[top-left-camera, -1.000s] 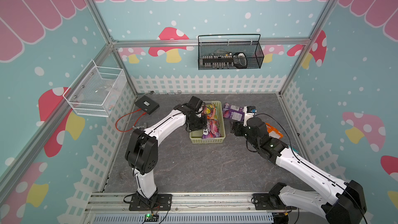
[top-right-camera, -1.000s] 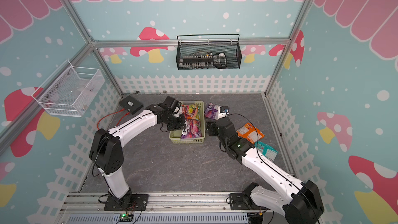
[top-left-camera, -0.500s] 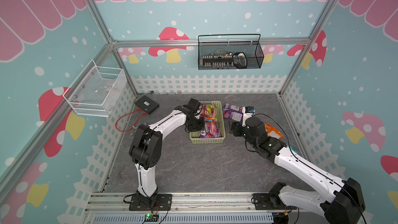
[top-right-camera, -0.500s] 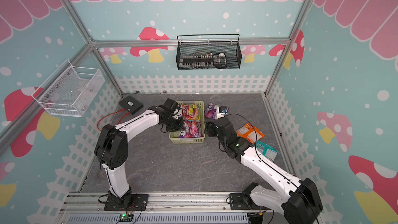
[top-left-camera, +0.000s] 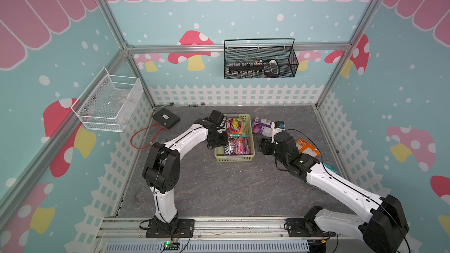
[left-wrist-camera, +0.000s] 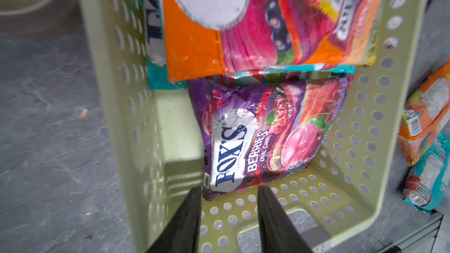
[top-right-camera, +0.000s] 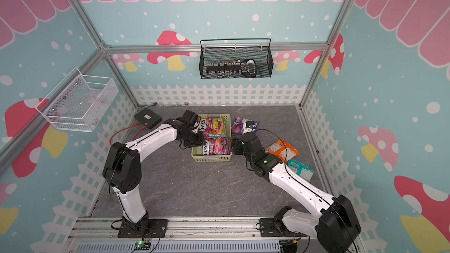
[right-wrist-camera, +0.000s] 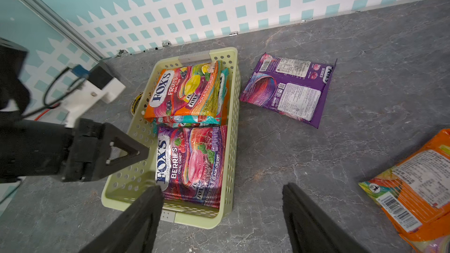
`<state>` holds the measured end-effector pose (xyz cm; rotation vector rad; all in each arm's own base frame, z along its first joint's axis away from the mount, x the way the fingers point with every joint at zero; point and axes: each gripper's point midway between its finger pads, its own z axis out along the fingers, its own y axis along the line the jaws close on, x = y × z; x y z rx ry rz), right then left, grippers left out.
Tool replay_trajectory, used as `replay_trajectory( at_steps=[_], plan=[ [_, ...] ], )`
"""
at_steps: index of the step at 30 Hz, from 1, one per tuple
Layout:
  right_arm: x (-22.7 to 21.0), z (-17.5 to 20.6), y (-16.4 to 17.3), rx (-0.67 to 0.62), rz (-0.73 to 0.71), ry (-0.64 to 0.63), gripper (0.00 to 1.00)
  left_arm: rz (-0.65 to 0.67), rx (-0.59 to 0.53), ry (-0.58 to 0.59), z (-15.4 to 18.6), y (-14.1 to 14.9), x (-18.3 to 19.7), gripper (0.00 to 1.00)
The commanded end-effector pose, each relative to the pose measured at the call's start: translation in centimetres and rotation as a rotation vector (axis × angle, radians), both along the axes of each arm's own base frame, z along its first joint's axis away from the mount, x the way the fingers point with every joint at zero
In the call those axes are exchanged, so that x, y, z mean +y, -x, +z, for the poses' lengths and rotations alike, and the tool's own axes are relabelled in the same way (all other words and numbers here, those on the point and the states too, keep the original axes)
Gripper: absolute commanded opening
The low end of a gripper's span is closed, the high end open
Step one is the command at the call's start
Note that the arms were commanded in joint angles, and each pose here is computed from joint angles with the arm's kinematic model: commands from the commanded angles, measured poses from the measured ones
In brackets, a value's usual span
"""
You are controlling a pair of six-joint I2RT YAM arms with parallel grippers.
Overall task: Put the candies in the basket
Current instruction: Place the candy in the basket, then pick up the candy at the center of the board.
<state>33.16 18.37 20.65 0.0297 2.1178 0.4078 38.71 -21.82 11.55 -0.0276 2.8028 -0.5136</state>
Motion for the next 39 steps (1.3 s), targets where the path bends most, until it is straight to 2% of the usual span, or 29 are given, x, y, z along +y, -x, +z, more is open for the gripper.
replay_trajectory(
  at_steps=[1, 6, 8, 9, 11, 12, 14, 16, 24, 25, 27, 35, 39],
  plan=[
    [-1.0, -1.3, -0.7, 0.054, -0.036, 0.002, 0.83, 0.036, -0.179, 0.025, 6.1, -1.7, 0.7, 0.42],
    [-1.9, -2.7, -3.9, 0.087, 0.020, -0.022, 0.80, 0.047, -0.410, 0.063, 11.7, -1.9, 1.8, 0.43],
    [-2.6, -3.6, -5.4, 0.109, 0.025, -0.027, 0.77, 0.027, -0.523, 0.104, 14.1, -1.3, 2.0, 0.48],
    [-3.2, -4.3, -6.4, 0.125, 0.019, -0.018, 0.75, -0.002, -0.591, 0.142, 15.5, -0.6, 1.9, 0.54],
    [-4.4, -5.4, -8.1, 0.137, -0.020, 0.015, 0.70, -0.035, -0.709, 0.198, 17.5, 0.8, 2.0, 0.88],
    [-5.2, -6.2, -9.0, 0.149, -0.046, 0.020, 0.67, -0.048, -0.766, 0.224, 18.4, 1.7, 2.2, 0.96],
    [-6.4, -7.7, -10.5, 0.173, -0.074, -0.005, 0.59, -0.064, -0.829, 0.244, 19.1, 2.8, 2.5, 1.00],
    [-7.6, -8.6, -12.0, 0.172, -0.098, -0.039, 0.54, -0.081, -0.846, 0.242, 19.0, 3.6, 2.8, 0.99],
    [-10.2, -11.6, -17.5, 0.211, -0.131, -0.066, 0.54, -0.147, -0.836, 0.195, 15.8, 5.6, 4.0, 0.99],
    [-10.3, -13.4, -17.9, 0.246, -0.134, -0.074, 0.53, -0.155, -0.826, 0.194, 15.2, 5.8, 4.0, 0.99],
    [-10.6, -14.3, -18.5, 0.264, -0.136, -0.100, 0.53, -0.170, -0.807, 0.194, 14.2, 6.2, 3.9, 0.99],
    [-10.7, -16.7, -20.5, 0.302, -0.132, -0.135, 0.52, -0.304, -0.745, 0.237, 11.6, 7.6, 2.2, 0.99],
    [-10.4, -17.5, -20.6, 0.313, -0.124, -0.141, 0.49, -0.322, -0.723, 0.245, 10.8, 7.7, 1.9, 0.99]
  ],
)
